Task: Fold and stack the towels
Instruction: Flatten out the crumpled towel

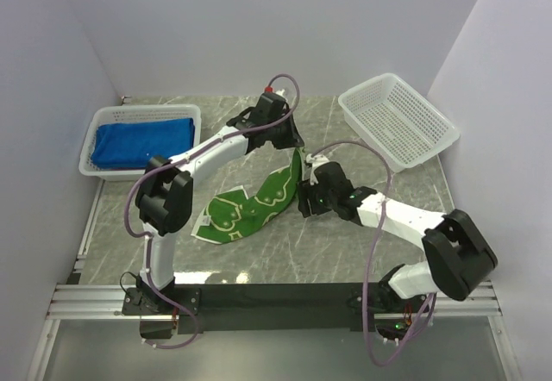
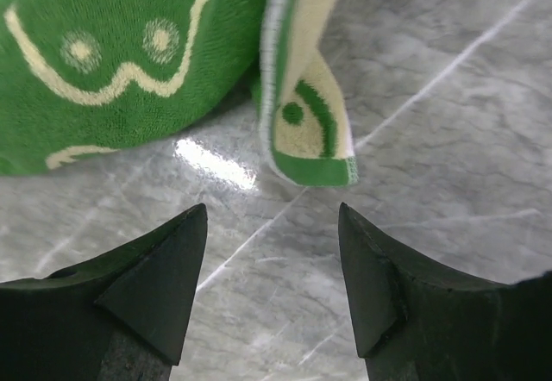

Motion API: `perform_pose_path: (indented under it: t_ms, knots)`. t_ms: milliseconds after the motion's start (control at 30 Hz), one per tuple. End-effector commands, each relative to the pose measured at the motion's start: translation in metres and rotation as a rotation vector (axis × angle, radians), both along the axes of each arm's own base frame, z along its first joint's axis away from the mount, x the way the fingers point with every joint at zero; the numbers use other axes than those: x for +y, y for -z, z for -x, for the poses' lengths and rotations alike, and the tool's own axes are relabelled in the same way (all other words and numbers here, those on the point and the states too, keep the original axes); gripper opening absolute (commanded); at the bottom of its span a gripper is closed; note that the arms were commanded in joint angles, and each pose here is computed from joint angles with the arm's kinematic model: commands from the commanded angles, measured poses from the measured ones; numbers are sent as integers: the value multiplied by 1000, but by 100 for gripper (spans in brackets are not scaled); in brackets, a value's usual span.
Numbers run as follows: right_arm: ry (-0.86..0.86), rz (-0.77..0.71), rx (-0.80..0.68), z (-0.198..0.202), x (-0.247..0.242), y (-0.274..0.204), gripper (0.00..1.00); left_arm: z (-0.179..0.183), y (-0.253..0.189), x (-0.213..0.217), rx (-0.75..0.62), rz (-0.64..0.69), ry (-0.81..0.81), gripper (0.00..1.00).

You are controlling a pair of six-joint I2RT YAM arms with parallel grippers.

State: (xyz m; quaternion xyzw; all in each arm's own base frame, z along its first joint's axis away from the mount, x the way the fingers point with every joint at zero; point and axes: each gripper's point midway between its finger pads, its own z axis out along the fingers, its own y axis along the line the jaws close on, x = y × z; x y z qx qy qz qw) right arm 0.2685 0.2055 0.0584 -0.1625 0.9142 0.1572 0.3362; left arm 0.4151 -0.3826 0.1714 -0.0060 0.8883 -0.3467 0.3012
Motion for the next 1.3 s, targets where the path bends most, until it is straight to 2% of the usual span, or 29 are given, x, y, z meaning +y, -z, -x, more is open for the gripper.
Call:
perform_pose_path:
  t_ms: [0,133,433,567,633,733,767,833,900,933,1033,1133,1267]
  knots:
    - [-6,31,-109,-27,11,-17,69,-5,-21,-6,-58,4,30,1]
    - [-7,56,-100,-37,17,-11,68,-8,-24,-3,-67,-3,27,1]
    - [-15,102,-38,-44,26,14,59,-13,-25,6,-64,-13,19,1]
    - [11,125,-10,-43,22,26,47,-16,-28,10,-71,-23,18,1]
    - [18,125,-3,-41,21,29,46,-19,-28,15,-72,-28,12,1]
    - [29,125,-2,-39,18,30,38,-24,-32,23,-77,-26,1,1]
    - [32,121,-4,-40,18,29,31,-24,-32,23,-76,-25,1,1]
    - [39,126,-3,-39,17,30,25,-27,-36,28,-85,-24,-6,1]
    - [42,124,-4,-38,16,29,23,-29,-40,32,-91,-25,-11,1]
    - [44,118,-7,-38,16,27,18,-29,-40,34,-91,-28,-15,1]
    - [39,107,-40,-38,15,9,1,-33,-53,45,-109,-26,-38,1]
    - [38,153,-89,-43,6,-18,0,-36,-80,61,-156,-14,-69,1]
    - [51,160,-257,-55,-6,-100,0,-34,-146,87,-293,-13,-141,1]
